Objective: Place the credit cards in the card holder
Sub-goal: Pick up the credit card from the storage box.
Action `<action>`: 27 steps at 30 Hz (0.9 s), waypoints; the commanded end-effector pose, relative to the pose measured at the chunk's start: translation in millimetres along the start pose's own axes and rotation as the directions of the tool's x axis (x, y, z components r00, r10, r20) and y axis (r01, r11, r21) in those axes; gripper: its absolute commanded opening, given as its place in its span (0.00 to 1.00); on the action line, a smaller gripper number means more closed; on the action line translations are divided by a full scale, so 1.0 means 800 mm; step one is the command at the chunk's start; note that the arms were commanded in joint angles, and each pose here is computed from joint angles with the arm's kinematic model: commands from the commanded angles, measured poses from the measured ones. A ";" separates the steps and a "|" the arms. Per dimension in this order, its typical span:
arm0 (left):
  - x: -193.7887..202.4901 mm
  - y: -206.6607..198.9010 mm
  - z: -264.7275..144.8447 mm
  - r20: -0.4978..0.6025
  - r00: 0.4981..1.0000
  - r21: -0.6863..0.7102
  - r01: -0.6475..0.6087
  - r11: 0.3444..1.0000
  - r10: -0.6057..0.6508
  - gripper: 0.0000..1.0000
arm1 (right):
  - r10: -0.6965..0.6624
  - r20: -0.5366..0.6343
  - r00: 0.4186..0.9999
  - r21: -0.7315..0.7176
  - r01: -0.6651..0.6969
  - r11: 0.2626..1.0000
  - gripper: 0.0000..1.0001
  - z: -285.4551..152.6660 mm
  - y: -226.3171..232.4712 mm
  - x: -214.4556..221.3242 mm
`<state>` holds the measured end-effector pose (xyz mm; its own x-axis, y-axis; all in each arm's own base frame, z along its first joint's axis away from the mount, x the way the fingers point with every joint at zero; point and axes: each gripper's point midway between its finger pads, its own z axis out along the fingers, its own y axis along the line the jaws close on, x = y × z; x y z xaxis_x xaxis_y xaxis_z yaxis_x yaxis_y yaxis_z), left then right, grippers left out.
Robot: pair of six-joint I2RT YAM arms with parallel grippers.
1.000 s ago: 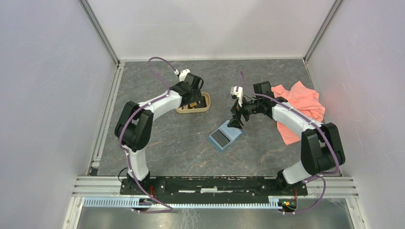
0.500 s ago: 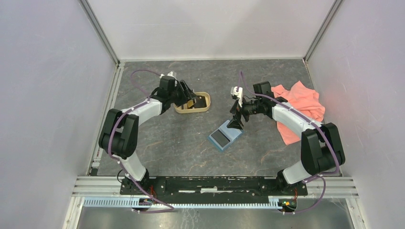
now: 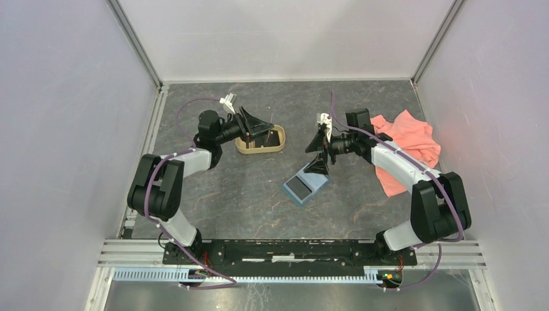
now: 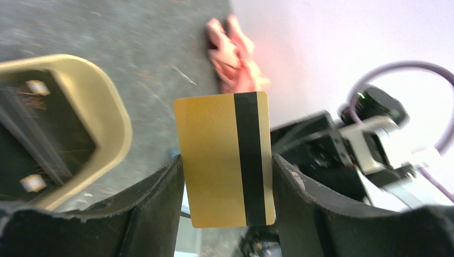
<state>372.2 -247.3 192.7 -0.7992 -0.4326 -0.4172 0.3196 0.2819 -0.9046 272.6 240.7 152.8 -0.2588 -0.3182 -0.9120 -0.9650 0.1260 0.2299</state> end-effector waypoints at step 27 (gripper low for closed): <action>0.157 -0.062 -0.038 -0.491 0.818 0.124 -0.275 0.953 0.300 0.42 | -0.677 0.000 0.736 -0.056 0.676 0.735 0.98 -0.067 0.050 -0.115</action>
<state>255.7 -296.6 225.9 -0.8751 -0.0578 -0.4805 0.4783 0.0485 -0.8769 255.3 226.8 242.1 0.3574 -0.3135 -0.8798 -0.9337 -0.1412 -0.3290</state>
